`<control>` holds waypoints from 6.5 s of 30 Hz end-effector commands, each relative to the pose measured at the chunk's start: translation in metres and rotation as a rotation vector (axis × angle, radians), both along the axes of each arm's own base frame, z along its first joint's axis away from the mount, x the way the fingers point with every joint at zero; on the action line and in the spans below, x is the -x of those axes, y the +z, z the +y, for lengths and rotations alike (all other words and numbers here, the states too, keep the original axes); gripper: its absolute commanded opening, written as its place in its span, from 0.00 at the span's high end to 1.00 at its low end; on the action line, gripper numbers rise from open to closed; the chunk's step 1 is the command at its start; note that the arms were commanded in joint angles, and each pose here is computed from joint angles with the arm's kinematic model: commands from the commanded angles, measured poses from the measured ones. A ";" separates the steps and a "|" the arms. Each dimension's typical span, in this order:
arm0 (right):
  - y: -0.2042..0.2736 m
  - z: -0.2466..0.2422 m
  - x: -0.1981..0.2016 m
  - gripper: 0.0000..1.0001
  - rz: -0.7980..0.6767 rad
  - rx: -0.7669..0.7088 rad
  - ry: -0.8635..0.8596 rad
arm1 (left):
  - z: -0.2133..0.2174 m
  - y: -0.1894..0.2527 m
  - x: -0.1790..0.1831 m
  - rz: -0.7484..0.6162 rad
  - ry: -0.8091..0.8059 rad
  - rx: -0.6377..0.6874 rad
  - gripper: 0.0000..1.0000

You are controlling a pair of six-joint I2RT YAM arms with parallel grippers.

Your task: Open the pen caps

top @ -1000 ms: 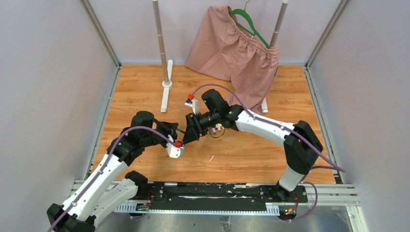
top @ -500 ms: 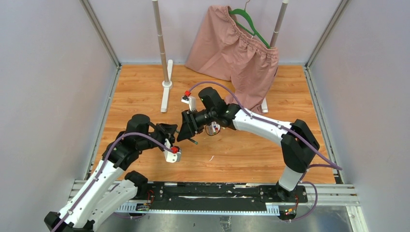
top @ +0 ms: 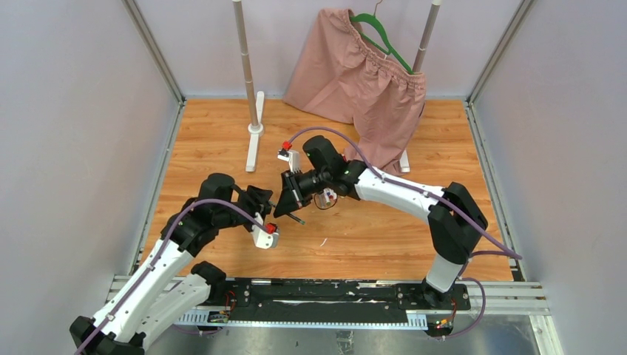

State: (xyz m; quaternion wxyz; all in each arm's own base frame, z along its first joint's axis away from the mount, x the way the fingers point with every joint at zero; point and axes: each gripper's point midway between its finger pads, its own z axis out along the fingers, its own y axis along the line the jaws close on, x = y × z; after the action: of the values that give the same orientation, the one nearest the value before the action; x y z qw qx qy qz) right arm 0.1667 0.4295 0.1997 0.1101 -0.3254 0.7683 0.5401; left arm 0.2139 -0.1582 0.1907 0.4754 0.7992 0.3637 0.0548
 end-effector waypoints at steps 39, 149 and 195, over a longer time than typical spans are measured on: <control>-0.068 -0.089 0.048 1.00 0.111 0.200 0.001 | 0.030 -0.004 -0.054 -0.168 0.177 -0.162 1.00; -0.112 -0.204 -0.247 1.00 -0.419 0.713 -0.803 | 0.020 -0.018 -0.050 0.942 0.805 0.277 0.10; 0.046 -0.003 0.010 1.00 0.045 0.019 0.116 | 0.002 0.038 0.010 -0.029 -0.112 -0.077 0.59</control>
State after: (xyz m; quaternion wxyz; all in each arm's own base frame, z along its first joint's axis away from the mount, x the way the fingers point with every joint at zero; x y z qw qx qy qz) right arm 0.1688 0.4197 0.2374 0.0879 -0.3554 0.7632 0.5324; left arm 0.2098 -0.1510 0.2305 0.4490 0.8309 0.3226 0.0623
